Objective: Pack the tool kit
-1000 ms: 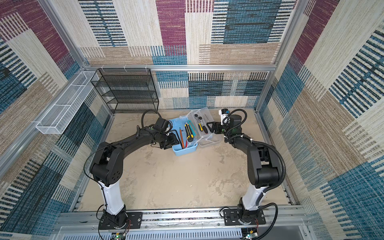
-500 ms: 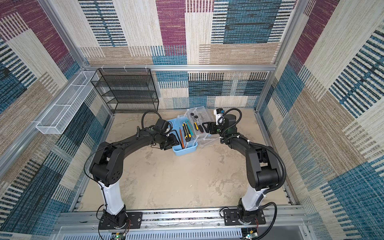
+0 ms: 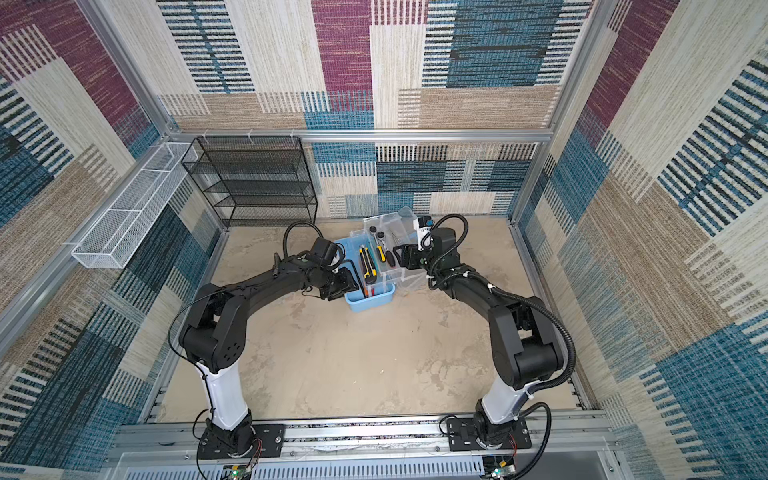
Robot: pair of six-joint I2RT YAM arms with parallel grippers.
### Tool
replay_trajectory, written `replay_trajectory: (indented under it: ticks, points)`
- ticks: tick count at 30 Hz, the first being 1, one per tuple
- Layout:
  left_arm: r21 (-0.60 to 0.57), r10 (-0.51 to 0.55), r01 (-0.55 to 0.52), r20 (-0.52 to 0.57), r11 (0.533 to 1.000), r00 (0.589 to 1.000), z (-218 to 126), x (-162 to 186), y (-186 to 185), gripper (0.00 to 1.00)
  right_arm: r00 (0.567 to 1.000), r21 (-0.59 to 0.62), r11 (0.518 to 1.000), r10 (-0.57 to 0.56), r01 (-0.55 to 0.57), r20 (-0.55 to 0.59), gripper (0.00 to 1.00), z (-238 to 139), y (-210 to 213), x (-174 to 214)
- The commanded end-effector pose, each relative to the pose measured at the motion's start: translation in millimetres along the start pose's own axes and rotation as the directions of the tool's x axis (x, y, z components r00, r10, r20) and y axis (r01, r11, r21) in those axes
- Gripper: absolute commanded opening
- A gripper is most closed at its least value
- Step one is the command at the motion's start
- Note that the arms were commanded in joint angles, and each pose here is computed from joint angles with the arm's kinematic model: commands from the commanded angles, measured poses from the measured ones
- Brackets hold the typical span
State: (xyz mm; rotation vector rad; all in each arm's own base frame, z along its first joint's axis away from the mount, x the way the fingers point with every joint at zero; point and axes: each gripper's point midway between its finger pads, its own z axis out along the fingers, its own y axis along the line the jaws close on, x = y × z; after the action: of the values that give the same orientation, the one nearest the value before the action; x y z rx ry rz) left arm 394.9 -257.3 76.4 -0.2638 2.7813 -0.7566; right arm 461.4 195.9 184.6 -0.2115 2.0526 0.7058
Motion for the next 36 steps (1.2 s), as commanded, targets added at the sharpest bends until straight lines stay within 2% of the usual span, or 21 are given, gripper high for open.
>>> replay_trajectory:
  ticks: [1,13,21,27,36]
  points:
    - [0.069,0.029,-0.03,0.016,0.997,0.999,-3.4,-3.8,-14.7,0.53,1.0,0.012,1.0,-0.024,0.024,-0.008,0.71,2.6,10.5,-0.3]
    - [0.022,-0.001,0.0,0.037,1.0,0.999,-13.7,-4.1,3.2,0.53,0.998,0.16,0.986,-0.047,0.054,-0.045,0.69,18.7,23.8,13.8]
    - [-0.033,-0.011,0.015,0.112,0.999,0.994,-47.9,-13.7,15.2,0.55,0.997,0.227,0.971,-0.061,0.069,-0.041,0.69,20.3,28.9,16.1]
    - [-0.021,0.041,-0.038,0.184,0.999,0.982,-74.6,-32.8,-3.7,0.56,0.997,0.244,0.967,-0.068,0.076,-0.039,0.69,21.0,32.8,17.2]
    - [0.036,0.127,-0.137,0.208,0.99,0.97,-85.8,-71.2,-51.0,0.56,0.997,0.267,0.96,-0.069,0.078,-0.04,0.7,22.4,33.8,16.7]
